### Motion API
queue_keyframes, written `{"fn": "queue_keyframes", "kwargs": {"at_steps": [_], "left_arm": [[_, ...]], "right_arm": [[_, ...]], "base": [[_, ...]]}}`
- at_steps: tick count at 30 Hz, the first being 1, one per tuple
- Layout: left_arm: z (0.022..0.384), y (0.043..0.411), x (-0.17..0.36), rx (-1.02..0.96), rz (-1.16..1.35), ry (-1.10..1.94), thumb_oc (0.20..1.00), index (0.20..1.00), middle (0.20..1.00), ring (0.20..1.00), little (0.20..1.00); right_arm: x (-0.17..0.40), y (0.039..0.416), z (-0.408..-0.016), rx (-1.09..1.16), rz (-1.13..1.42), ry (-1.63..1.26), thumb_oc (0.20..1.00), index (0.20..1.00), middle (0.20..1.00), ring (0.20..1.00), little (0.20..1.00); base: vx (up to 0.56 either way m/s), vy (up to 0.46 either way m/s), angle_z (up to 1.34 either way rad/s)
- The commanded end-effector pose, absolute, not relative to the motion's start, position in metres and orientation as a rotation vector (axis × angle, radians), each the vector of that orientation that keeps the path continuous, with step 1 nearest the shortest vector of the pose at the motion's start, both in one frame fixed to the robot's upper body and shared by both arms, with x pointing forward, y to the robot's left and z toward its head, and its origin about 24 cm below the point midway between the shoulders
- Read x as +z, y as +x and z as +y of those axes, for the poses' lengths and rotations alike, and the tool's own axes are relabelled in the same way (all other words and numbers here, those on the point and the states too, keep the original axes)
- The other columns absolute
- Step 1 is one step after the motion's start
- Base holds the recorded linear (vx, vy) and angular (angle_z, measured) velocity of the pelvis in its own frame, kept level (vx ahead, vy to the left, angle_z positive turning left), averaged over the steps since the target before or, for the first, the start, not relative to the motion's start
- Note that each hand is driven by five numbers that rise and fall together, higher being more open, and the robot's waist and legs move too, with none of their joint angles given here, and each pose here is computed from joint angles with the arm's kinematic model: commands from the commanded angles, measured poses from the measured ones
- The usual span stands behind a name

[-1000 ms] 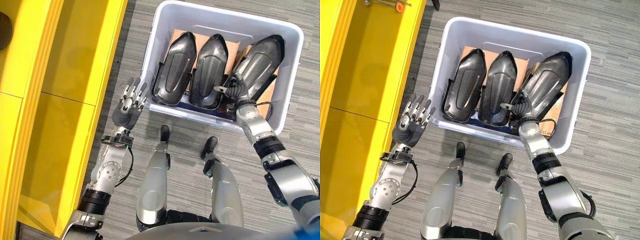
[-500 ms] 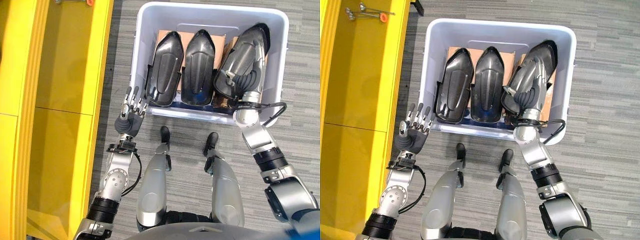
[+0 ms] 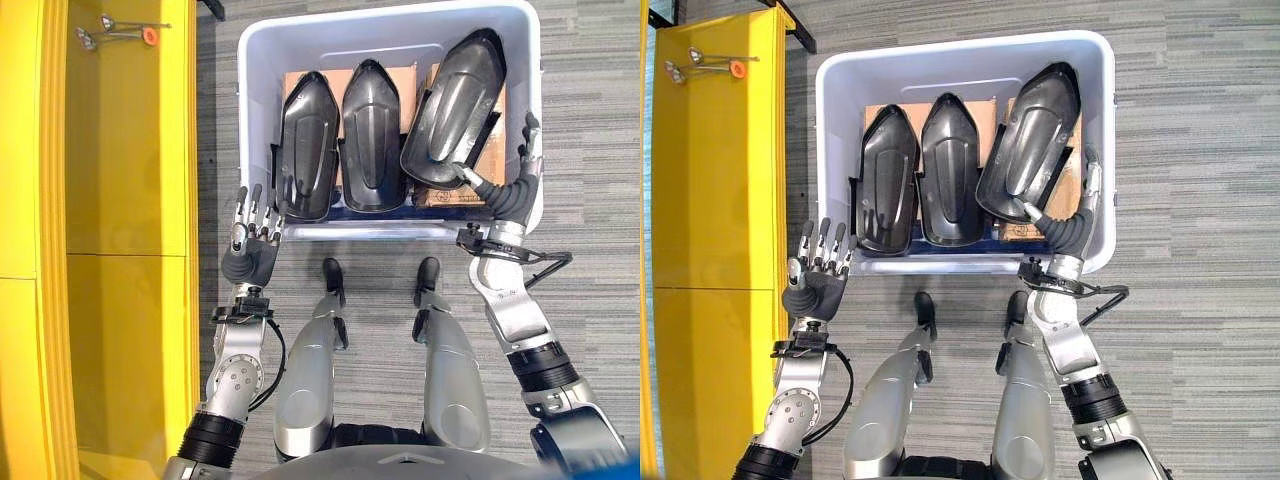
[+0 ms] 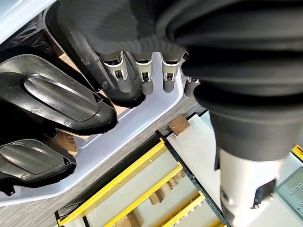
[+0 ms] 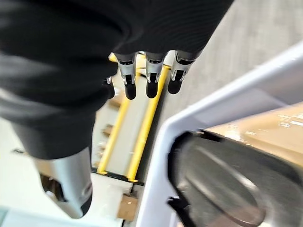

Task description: Move parts from the plastic box to the shelf.

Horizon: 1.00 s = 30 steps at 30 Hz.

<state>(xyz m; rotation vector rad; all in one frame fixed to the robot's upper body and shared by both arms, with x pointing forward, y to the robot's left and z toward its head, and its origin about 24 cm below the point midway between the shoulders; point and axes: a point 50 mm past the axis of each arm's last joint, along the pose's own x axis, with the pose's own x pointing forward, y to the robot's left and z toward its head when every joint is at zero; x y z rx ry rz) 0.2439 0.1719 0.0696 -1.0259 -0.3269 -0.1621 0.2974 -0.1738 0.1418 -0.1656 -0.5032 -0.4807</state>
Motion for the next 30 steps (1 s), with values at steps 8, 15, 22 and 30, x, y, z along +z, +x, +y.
{"fn": "queue_keyframes", "kwargs": {"at_steps": [8,15,22,30], "left_arm": [[0.170,0.238,0.095,-0.229,-0.430,-1.015,1.000,1.000,1.000,1.000,1.000],[0.168,0.245,0.100,-0.267,-0.395,-0.986,1.000,1.000,1.000,1.000,1.000],[0.157,0.254,0.102,-0.329,-0.346,-0.957,1.000,1.000,1.000,1.000,1.000],[0.151,0.250,0.092,-0.337,-0.336,-1.004,1.000,1.000,1.000,1.000,1.000]], "right_arm": [[0.158,0.305,-0.164,-0.413,-0.549,-0.072,1.000,1.000,1.000,1.000,1.000],[0.164,0.327,-0.171,-0.446,-0.462,-0.070,1.000,1.000,1.000,1.000,1.000],[0.180,0.348,-0.219,-0.889,-0.446,-0.128,1.000,1.000,1.000,1.000,1.000],[0.162,0.338,-0.210,-0.945,-0.438,-0.213,1.000,1.000,1.000,1.000,1.000]], "base": [[0.00,-0.006,0.01],[0.02,-0.041,0.08],[0.03,-0.032,0.21],[0.03,0.093,-0.12]]}}
